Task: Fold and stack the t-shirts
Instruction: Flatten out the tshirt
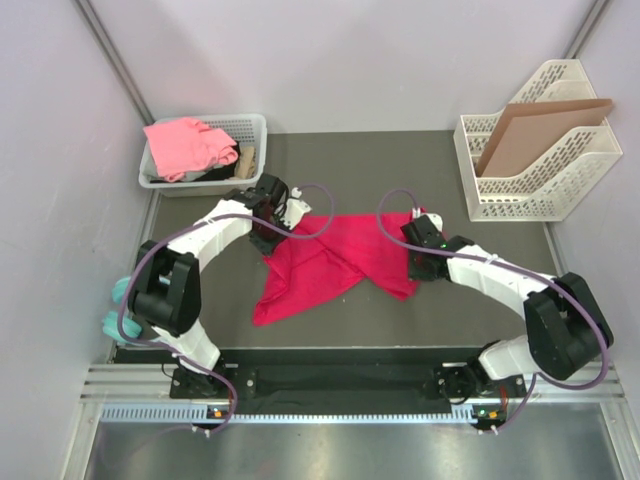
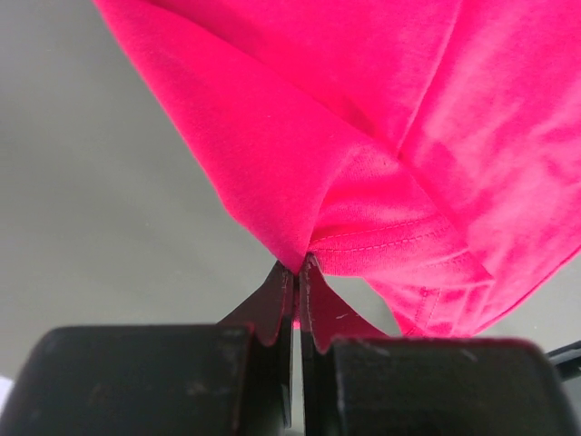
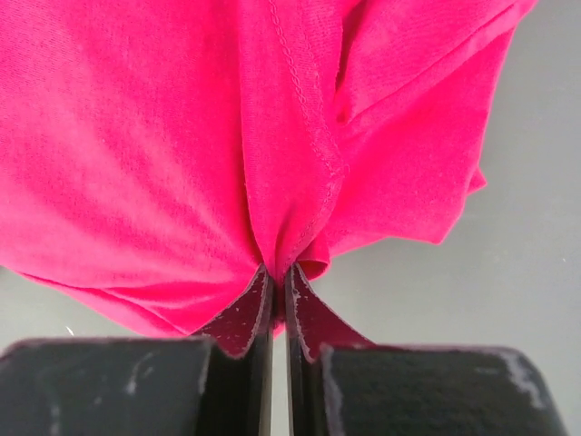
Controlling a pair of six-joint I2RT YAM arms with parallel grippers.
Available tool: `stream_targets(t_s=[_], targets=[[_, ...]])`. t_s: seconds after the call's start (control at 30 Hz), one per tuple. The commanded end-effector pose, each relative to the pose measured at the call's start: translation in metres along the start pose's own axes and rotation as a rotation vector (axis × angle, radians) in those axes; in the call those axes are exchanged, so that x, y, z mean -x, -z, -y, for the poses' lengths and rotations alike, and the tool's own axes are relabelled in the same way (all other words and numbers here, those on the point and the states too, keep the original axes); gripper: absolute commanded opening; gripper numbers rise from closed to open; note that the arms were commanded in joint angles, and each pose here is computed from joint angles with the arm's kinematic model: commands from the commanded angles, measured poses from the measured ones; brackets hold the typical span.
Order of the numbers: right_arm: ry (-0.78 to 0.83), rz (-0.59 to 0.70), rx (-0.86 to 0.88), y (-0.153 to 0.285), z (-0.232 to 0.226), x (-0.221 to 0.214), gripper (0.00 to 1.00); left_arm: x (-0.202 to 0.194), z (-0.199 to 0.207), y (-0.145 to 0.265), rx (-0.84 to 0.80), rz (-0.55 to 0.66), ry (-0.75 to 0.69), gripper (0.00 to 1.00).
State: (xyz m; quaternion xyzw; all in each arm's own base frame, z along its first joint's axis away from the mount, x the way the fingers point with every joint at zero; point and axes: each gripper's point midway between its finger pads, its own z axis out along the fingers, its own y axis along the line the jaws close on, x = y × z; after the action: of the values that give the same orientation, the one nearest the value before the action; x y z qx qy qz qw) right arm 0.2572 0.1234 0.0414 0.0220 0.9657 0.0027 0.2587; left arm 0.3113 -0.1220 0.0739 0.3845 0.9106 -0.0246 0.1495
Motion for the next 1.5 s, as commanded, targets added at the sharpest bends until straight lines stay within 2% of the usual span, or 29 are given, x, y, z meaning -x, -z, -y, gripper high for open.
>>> stream_targets(t_s=[0.0,0.1,0.27,0.3,0.47,0.6,0.73,0.77,0.8,0.87,0.97,1.07,1.2,1.23,1.27,1.3,1.33,1.4,1.47], targets=[[-0.013,0.075,0.018,0.018,-0.008,0.025,0.00,0.005,-0.017,0.021,0.099,0.037,-0.036,0.00],[-0.015,0.127,0.010,0.039,-0.006,0.045,0.00,0.015,-0.031,0.040,0.168,0.063,-0.066,0.00],[-0.046,0.302,0.019,0.103,0.005,0.090,0.00,0.034,-0.054,0.093,0.307,0.153,-0.095,0.00],[-0.041,0.309,0.013,0.113,0.009,0.090,0.00,0.041,-0.058,0.107,0.331,0.182,-0.103,0.00],[-0.053,0.508,0.076,0.190,0.021,0.109,0.00,0.047,-0.063,0.185,0.434,0.312,-0.102,0.00],[-0.070,0.572,0.094,0.230,0.041,0.101,0.00,0.045,-0.057,0.261,0.512,0.481,-0.093,0.00],[-0.131,0.659,0.177,0.283,0.061,0.093,0.00,0.015,-0.040,0.328,0.543,0.573,-0.070,0.00],[-0.159,0.702,0.207,0.306,0.068,0.097,0.00,0.000,-0.033,0.333,0.527,0.546,-0.069,0.00],[-0.162,0.714,0.210,0.318,0.078,0.090,0.00,-0.005,-0.027,0.354,0.534,0.591,-0.060,0.00],[-0.194,0.789,0.251,0.359,0.094,0.092,0.00,-0.023,-0.017,0.373,0.534,0.614,-0.056,0.00],[-0.195,0.832,0.251,0.399,0.116,0.084,0.00,-0.049,-0.007,0.399,0.551,0.632,-0.042,0.00],[-0.191,0.867,0.209,0.424,0.124,0.084,0.00,-0.064,0.002,0.388,0.511,0.593,-0.032,0.00],[-0.210,0.814,0.203,0.406,0.110,0.096,0.00,-0.062,0.012,0.349,0.412,0.529,-0.070,0.00],[-0.204,0.752,0.174,0.378,0.105,0.097,0.00,-0.056,0.014,0.339,0.385,0.530,-0.083,0.00],[-0.207,0.757,0.169,0.367,0.101,0.106,0.00,-0.054,0.014,0.311,0.343,0.468,-0.101,0.00],[-0.215,0.735,0.138,0.350,0.100,0.111,0.00,-0.041,0.010,0.300,0.342,0.488,-0.112,0.00],[-0.199,0.656,0.100,0.312,0.095,0.107,0.00,-0.043,0.011,0.265,0.296,0.413,-0.126,0.00],[-0.207,0.634,0.064,0.275,0.087,0.122,0.00,-0.032,0.006,0.226,0.255,0.350,-0.153,0.00],[-0.191,0.551,0.010,0.214,0.078,0.124,0.00,-0.022,-0.002,0.170,0.218,0.273,-0.185,0.00]])
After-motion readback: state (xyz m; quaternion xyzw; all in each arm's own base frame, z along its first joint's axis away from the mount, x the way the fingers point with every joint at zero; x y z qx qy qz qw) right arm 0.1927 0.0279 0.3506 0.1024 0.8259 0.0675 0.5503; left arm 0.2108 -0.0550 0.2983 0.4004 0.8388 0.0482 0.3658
